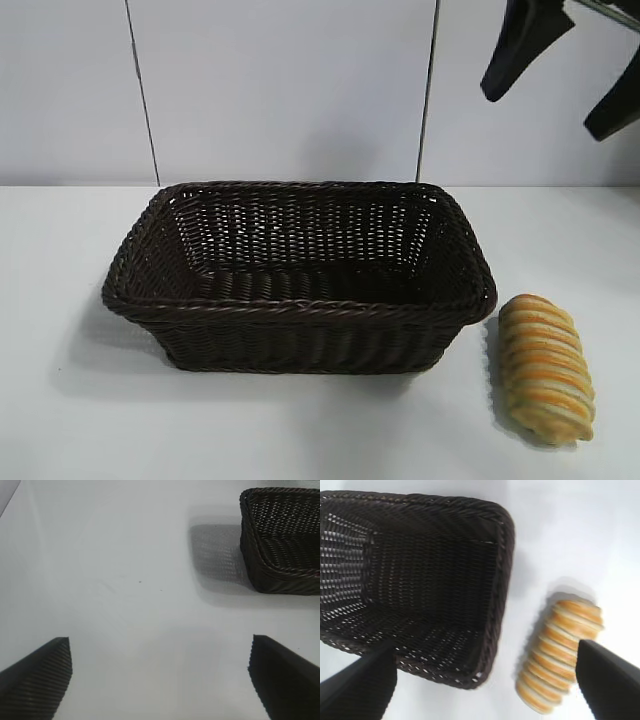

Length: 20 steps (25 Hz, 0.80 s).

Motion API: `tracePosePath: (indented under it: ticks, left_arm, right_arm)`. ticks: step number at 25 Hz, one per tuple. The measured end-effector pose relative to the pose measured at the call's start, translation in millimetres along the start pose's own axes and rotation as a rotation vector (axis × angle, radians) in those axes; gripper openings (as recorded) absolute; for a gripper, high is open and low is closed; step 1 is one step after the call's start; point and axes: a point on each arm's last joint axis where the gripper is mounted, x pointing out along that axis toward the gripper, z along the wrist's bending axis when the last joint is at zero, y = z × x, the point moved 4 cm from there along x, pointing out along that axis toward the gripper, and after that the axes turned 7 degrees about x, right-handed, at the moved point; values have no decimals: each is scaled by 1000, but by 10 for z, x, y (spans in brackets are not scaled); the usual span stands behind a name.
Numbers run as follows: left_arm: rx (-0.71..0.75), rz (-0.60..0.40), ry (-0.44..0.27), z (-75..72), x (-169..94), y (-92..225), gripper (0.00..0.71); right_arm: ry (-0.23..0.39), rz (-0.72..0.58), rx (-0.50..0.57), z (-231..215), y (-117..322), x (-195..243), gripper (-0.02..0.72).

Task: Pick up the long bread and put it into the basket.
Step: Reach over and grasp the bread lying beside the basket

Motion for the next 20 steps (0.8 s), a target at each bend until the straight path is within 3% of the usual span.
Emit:
tracePosePath:
  ticks: [5,20]
  left_arm:
    - [0,31,5,-7,31,53,694]
    - [-1,33,6,-8,35,58,694]
  right_arm:
    - [73,36,2,-108,75,49,696]
    - [110,73,41,-363,615,838,696]
